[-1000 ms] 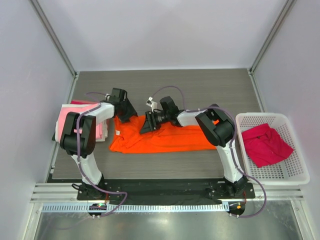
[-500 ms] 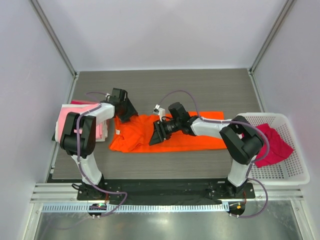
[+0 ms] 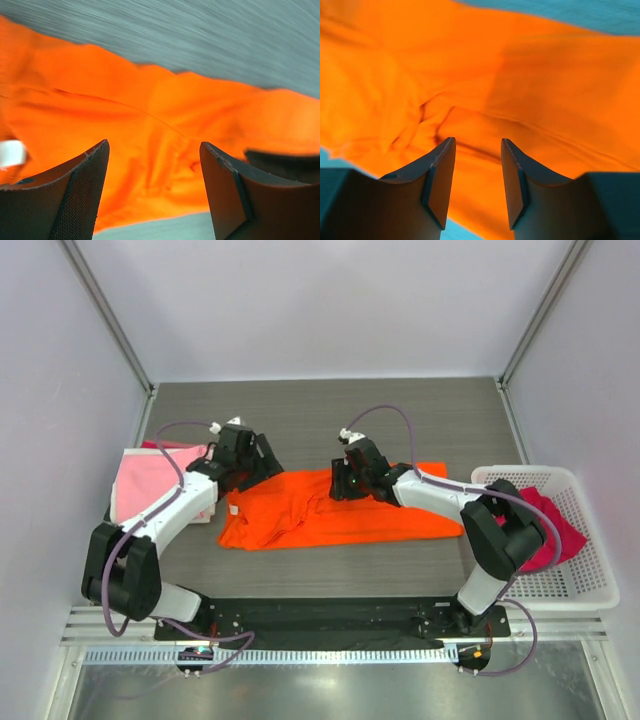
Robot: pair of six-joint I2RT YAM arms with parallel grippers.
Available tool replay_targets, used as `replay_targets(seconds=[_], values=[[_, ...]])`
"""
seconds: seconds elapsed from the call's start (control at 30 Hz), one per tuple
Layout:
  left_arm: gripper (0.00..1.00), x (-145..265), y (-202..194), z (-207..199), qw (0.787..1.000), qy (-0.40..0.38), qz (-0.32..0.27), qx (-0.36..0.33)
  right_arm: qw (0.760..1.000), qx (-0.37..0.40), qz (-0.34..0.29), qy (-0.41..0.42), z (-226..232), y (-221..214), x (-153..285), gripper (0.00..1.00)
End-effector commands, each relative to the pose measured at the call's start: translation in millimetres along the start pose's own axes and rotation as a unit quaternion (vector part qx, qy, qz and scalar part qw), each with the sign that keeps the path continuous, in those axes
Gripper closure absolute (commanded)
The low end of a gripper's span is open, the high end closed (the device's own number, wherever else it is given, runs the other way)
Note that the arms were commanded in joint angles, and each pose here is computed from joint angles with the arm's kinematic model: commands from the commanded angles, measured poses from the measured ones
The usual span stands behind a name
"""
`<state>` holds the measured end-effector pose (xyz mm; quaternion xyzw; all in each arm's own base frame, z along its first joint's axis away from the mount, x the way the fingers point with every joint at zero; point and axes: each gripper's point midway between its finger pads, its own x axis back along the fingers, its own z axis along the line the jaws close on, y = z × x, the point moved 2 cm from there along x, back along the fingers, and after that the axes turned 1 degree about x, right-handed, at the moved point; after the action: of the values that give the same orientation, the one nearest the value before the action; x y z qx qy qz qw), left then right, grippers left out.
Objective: Fold and stack the t-shirts
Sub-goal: Fold the tshirt
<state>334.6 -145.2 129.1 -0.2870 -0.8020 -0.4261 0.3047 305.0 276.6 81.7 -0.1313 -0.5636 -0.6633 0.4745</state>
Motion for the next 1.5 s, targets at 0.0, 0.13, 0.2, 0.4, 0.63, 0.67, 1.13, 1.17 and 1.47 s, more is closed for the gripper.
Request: replay_targets(seconds=[0.0,0.13,0.2,0.4,0.63,0.67,1.13,1.17,1.47], values=[[0.26,9.4,-14.2,-14.7,1.0,-0.006,-0.002,-0.026,0.995,0.01,-0.052,-0.087,-23.4,35.6,2.4,0.54],[0.27,-1.7,-39.4,-34.8,0.998,-0.022,0.035,-0.042,0.99,0.003,-0.046,-0.132,-43.8,37.5,-8.3,0.58],[0.28,-17.5,-51.6,-31.7,0.997,-0.011,0.061,-0.043,0.988,0.001,-0.047,-0.149,-49.3,37.1,-10.1,0.6],[0.3,-47.7,-61.6,-25.4,0.995,0.019,0.087,-0.048,0.979,0.004,-0.029,-0.203,-69.7,24.8,-16.2,0.63],[0.29,-62.8,-62.2,-15.1,0.992,0.064,0.095,-0.061,0.984,0.008,0.018,-0.177,-67.8,-6.3,-1.7,0.7],[0.29,-63.0,-60.8,-14.3,0.992,0.066,0.093,-0.061,0.985,0.01,0.019,-0.172,-67.1,-9.5,3.0,0.7],[0.16,10.2,-33.6,8.1,0.992,0.095,0.007,-0.088,0.955,-0.01,-0.042,-0.293,-105.8,1.3,89.9,0.41],[0.11,13.8,-33.3,13.4,0.991,0.105,0.003,-0.083,0.952,-0.017,-0.046,-0.303,-109.5,-0.1,95.5,0.28],[0.0,6.5,-32.9,53.7,0.989,0.147,0.011,0.013,0.922,-0.194,-0.057,-0.329,-143.3,-17.6,108.6,0.0]])
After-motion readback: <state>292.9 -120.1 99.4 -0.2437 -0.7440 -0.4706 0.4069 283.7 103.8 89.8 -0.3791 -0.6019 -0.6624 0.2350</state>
